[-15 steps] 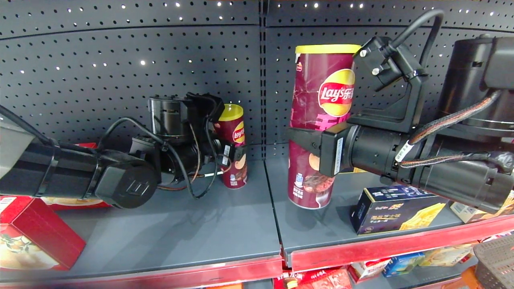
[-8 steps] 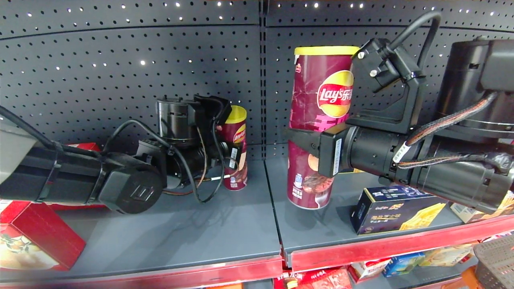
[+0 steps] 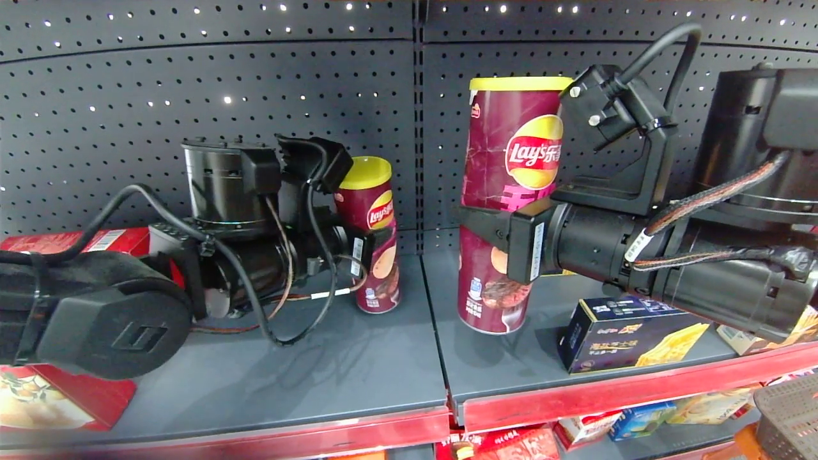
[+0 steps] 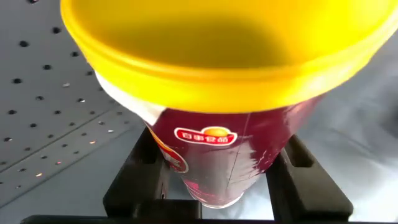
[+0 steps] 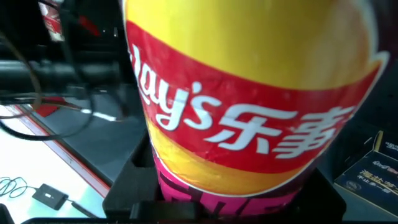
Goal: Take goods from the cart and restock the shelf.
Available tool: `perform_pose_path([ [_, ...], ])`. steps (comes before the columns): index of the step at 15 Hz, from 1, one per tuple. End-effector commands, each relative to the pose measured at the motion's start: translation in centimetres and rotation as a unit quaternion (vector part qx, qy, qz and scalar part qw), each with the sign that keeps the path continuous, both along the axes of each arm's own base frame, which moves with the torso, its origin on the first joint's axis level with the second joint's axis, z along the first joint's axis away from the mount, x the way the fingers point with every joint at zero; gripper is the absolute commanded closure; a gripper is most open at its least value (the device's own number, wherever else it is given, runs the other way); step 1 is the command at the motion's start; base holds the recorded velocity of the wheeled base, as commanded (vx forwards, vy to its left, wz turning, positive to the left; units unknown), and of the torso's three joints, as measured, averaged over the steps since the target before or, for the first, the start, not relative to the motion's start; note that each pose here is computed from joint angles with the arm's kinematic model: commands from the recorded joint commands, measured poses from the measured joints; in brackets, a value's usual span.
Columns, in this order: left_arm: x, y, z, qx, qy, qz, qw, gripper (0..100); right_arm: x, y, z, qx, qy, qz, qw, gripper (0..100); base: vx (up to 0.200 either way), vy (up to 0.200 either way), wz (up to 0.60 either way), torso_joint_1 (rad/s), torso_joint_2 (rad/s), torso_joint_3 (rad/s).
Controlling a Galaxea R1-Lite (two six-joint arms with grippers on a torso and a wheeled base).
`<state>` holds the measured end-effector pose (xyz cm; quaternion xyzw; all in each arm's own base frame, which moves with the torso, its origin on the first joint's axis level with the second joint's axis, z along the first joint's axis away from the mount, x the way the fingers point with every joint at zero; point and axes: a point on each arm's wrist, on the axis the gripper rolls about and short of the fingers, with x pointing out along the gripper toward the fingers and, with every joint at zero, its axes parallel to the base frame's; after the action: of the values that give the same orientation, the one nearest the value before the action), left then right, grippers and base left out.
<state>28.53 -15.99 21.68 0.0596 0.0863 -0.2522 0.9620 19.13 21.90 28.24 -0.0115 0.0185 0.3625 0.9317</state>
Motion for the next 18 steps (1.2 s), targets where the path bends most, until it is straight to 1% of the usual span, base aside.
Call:
perform_pose_path([
  [1,-2.1,1.4,1.1,-0.011,-0.006,-0.03,0.9995,100,-0.2,-0.2,-0.1,-0.002,0.001,0.0,1.0,100,0.0,0.0,0.0,0.0,0.0,0.0],
  [2,-2.3,1.7,1.0,-0.013,-0.002,-0.044,0.999,100,-0.2,-0.2,-0.2,-0.002,0.002,0.0,1.0,100,0.0,0.0,0.0,0.0,0.0,0.0],
  [4,-2.6,2.7,-0.3,-0.031,0.027,-0.106,0.9935,100,-0.2,-0.2,-0.2,-0.002,0.002,0.0,1.0,100,0.0,0.0,0.0,0.0,0.0,0.0],
  [5,-2.6,3.4,-0.6,-0.039,0.029,-0.129,0.9905,100,-0.2,-0.2,-0.2,-0.003,0.002,-0.001,1.0,100,0.0,0.0,0.0,0.0,0.0,0.0],
  [7,-2.3,5.4,-1.3,-0.06,0.027,-0.189,0.9799,100,-0.3,-0.4,-0.1,-0.001,0.001,-0.001,1.0,100,0.0,0.0,0.0,0.0,0.0,0.0],
  [8,-2.1,5.9,-1.4,-0.063,0.025,-0.195,0.9784,100,-0.3,-0.4,0.0,-0.001,0.0,-0.001,1.0,100,0.0,0.0,0.0,0.0,0.0,0.0],
  [9,-1.7,7.4,-1.4,-0.069,0.016,-0.199,0.9776,100,-0.4,-0.4,0.0,0.0,0.0,-0.001,1.0,100,0.0,0.0,0.0,0.0,0.0,0.0],
  [10,-1.5,8.1,-1.3,-0.071,0.013,-0.198,0.9776,100,-0.4,-0.4,0.0,0.001,-0.001,0.0,1.0,100,0.0,0.0,0.0,0.0,0.0,0.0],
  [12,-1.5,8.7,-1.3,-0.073,0.014,-0.206,0.9757,100,-0.4,-0.4,0.0,0.001,-0.001,0.0,1.0,100,0.0,0.0,0.0,0.0,0.0,0.0],
  [14,-1.6,8.7,-1.1,-0.072,0.009,-0.21,0.9749,100,-0.4,-0.4,0.0,0.0,0.0,-0.001,1.0,100,0.0,0.0,0.0,0.0,0.0,0.0],
  [15,-1.8,8.7,-0.7,-0.072,0.003,-0.214,0.9742,100,-0.4,-0.4,0.0,0.0,0.0,0.0,1.0,100,0.0,0.0,0.0,0.0,0.0,0.0],
  [16,-2.4,8.4,-0.1,-0.071,-0.005,-0.222,0.9725,100,-0.4,-0.5,0.0,0.001,-0.001,0.0,1.0,100,0.0,0.0,0.0,0.0,0.0,0.0],
  [17,-2.6,8.3,0.1,-0.071,-0.008,-0.226,0.9715,100,-0.4,-0.5,0.0,0.001,-0.001,0.0,1.0,100,0.0,0.0,0.0,0.0,0.0,0.0],
  [18,-3.0,8.0,0.6,-0.071,-0.018,-0.233,0.9696,100,-0.4,-0.5,0.0,0.001,-0.001,0.0,1.0,100,0.0,0.0,0.0,0.0,0.0,0.0],
])
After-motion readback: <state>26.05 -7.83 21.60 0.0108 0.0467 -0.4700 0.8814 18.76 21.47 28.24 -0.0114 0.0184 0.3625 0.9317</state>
